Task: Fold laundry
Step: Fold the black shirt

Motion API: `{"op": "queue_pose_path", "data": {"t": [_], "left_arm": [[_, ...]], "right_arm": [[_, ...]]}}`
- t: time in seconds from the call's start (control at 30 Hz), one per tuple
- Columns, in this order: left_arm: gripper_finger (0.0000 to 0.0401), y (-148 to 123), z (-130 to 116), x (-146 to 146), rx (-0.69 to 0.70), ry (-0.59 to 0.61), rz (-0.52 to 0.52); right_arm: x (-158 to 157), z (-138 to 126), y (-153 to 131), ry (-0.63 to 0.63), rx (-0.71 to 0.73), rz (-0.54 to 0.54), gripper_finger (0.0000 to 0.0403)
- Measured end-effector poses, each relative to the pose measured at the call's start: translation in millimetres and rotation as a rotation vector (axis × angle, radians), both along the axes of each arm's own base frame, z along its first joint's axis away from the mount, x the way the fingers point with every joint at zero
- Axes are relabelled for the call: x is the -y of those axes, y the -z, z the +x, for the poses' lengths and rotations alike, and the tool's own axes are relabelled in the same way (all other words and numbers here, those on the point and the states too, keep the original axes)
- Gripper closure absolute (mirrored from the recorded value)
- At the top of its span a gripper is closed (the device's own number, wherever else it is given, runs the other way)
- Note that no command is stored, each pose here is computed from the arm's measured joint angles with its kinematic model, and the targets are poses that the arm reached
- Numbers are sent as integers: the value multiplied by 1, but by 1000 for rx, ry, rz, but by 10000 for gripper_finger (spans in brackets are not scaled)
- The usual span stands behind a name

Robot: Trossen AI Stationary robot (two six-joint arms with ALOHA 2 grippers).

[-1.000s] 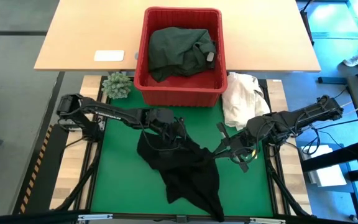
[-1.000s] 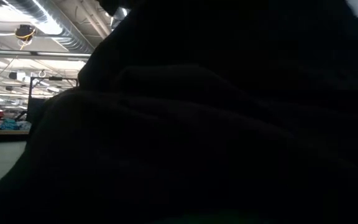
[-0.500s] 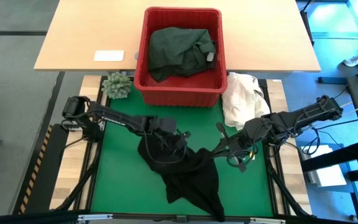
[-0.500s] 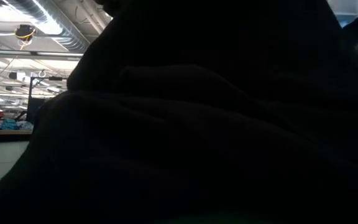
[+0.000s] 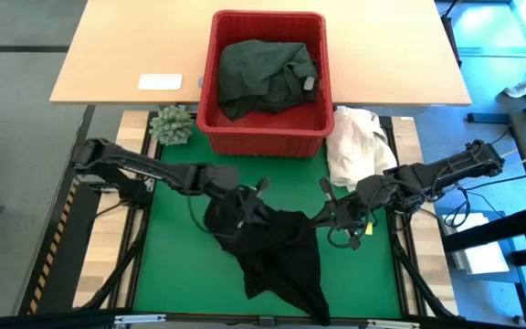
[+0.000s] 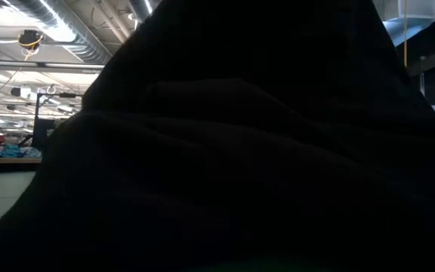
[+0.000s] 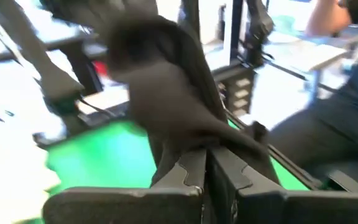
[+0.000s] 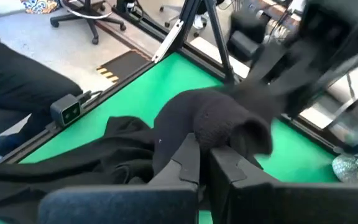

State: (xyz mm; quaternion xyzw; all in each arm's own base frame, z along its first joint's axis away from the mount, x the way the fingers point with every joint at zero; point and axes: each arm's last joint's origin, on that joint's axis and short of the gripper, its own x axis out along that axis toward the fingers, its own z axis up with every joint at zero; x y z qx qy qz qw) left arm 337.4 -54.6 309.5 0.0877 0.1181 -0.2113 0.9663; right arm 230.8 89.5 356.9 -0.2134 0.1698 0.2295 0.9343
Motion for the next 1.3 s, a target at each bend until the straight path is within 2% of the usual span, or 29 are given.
{"op": "queue_pose_path", "data": {"t": [0.17, 0.37, 0.53, 0.77, 1.03, 1.23, 1.3], "left_arm": [[400, -27, -22, 4, 87, -66, 67], [401, -47, -44, 11, 152, -144, 132], [401, -55, -57, 17, 167, -223, 186], [401, -58, -62, 20, 169, -311, 228], [401, -55, -63, 18, 145, -380, 256], [401, -52, -63, 15, 111, -461, 285], [401, -51, -63, 13, 99, -471, 291]], "right_arm": [[2, -1, 4, 41, -34, -33, 398], [5, -1, 4, 138, -25, -71, 389], [10, 2, 1, 356, 10, -42, 377], [10, 1, -10, 431, 12, 126, 302], [11, 0, -17, 485, 21, 181, 211], [12, -1, -34, 479, 64, 216, 186], [11, -1, -35, 440, 60, 211, 185]]}}
